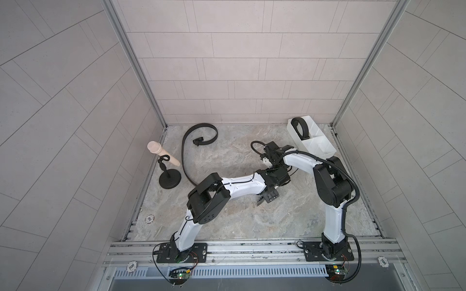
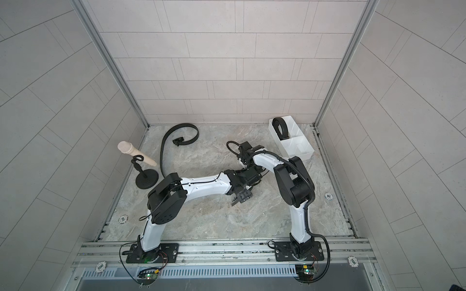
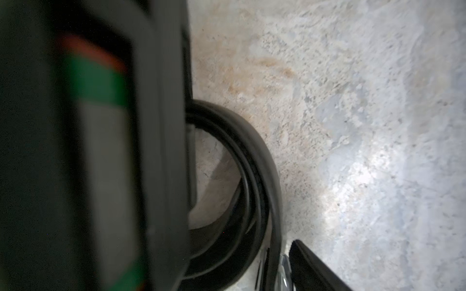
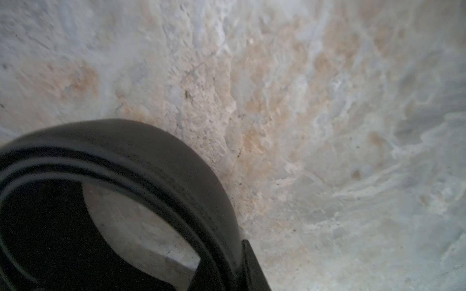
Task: Place the belts into the storage roll
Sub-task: Roll the belt at the center of the board.
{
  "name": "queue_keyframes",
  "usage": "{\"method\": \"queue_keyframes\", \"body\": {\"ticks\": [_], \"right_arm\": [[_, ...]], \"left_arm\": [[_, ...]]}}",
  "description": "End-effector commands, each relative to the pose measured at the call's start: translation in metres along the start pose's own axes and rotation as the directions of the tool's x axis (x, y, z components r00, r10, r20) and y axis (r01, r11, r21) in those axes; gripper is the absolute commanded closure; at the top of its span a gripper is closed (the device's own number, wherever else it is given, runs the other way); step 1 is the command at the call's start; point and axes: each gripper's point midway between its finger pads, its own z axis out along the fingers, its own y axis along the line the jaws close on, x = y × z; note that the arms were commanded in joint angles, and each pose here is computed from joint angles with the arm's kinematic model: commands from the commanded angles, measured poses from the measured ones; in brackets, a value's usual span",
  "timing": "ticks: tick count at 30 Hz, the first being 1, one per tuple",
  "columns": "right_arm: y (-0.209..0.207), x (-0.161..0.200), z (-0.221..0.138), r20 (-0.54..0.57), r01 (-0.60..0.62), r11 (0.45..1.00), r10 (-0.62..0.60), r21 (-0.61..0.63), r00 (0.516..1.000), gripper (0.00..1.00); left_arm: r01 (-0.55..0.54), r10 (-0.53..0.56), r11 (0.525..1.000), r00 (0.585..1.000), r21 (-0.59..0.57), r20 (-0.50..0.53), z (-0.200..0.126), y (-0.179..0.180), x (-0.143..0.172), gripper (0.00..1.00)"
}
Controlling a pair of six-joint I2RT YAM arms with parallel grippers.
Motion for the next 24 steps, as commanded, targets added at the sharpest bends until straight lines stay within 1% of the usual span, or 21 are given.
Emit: {"method": "queue_keyframes", "body": {"ticks": [1,3,6,8,9,15,18,21,24], "right_arm": [[0.012,0.028,0.03,-0.121,0.034,0.998,-0.041,-0.052,0.992,1.0],[0.013,0.028,0.03,-0.122,0.033,0.998,-0.04,-0.054,0.992,1.0],[0.012,0.027,0.03,-0.122,0.034,0.998,-0.04,-0.053,0.992,1.0],[0.012,0.027,0.03,-0.124,0.034,0.998,-0.04,-0.05,0.992,1.0],[0.012,0.027,0.03,-0.123,0.034,0.998,-0.04,-0.049,0.992,1.0],[0.01,0.027,0.028,-0.126,0.029,0.999,-0.034,-0.039,0.991,1.0],[0.01,0.026,0.026,-0.128,0.027,0.999,-0.032,-0.041,0.991,1.0],[0.01,0.025,0.023,-0.133,0.025,0.999,-0.03,-0.037,0.991,1.0],[0.009,0.024,0.02,-0.14,0.026,0.999,-0.03,-0.03,0.99,1.0]], "left_arm": [[-0.007,0.02,0.996,0.989,0.086,-0.148,0.035,-0.013,0.037,0.24],[-0.006,0.021,0.996,0.987,0.093,-0.16,0.038,-0.014,0.043,0.29],[0.005,0.015,0.993,0.985,0.116,-0.17,0.041,-0.018,0.049,0.41],[0.006,0.017,0.991,0.985,0.134,-0.172,0.042,-0.021,0.052,0.46],[0.007,0.018,0.989,0.985,0.146,-0.17,0.042,-0.024,0.053,0.48],[0.001,0.029,0.981,0.988,0.193,-0.152,0.04,-0.032,0.057,0.68],[-0.002,0.038,0.976,0.986,0.219,-0.159,0.042,-0.037,0.061,0.79],[0.002,0.039,0.97,0.986,0.245,-0.161,0.043,-0.042,0.063,0.92],[0.002,0.04,0.964,0.988,0.266,-0.152,0.04,-0.046,0.062,1.0]]}}
